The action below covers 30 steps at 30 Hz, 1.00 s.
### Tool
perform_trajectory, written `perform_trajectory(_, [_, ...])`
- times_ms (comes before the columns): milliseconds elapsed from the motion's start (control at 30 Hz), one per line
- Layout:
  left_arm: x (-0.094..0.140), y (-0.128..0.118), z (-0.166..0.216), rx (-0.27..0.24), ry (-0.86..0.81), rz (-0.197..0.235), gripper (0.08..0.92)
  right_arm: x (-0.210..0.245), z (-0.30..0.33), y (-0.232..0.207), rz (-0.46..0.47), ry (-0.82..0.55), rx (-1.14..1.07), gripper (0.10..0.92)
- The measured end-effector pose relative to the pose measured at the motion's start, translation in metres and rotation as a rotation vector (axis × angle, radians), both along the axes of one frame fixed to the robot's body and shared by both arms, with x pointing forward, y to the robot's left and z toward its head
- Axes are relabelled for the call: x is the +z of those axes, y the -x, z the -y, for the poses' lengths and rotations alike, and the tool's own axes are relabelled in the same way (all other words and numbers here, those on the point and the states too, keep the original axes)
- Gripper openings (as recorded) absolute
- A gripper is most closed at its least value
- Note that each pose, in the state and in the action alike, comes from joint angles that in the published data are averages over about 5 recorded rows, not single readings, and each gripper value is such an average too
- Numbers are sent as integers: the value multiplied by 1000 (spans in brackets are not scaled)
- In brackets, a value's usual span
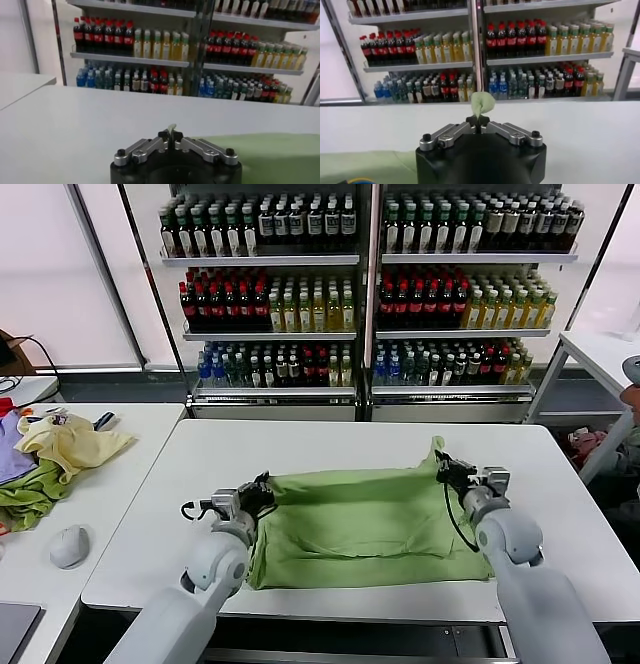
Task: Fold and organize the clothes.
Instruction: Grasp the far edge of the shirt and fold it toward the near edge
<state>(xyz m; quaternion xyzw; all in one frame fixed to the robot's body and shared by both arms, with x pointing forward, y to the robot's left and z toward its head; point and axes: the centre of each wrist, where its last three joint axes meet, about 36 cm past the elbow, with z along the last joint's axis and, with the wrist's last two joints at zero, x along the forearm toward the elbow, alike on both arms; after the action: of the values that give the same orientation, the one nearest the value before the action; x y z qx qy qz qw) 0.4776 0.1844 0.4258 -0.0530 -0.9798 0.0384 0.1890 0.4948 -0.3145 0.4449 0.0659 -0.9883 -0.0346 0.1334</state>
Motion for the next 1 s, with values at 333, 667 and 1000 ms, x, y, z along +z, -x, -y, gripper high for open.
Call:
perform_trajectory(333, [-6, 47, -1, -41, -14, -21, 109, -8, 2, 65, -16, 4, -50, 119])
perform_trajectory(667, [-21, 71, 6, -65, -60, -41, 192, -24, -5, 98, -70, 32, -78, 288])
perform_trajectory(1000, [-23, 92, 13, -7, -106, -5, 485, -25, -6, 123, -64, 63, -89, 564])
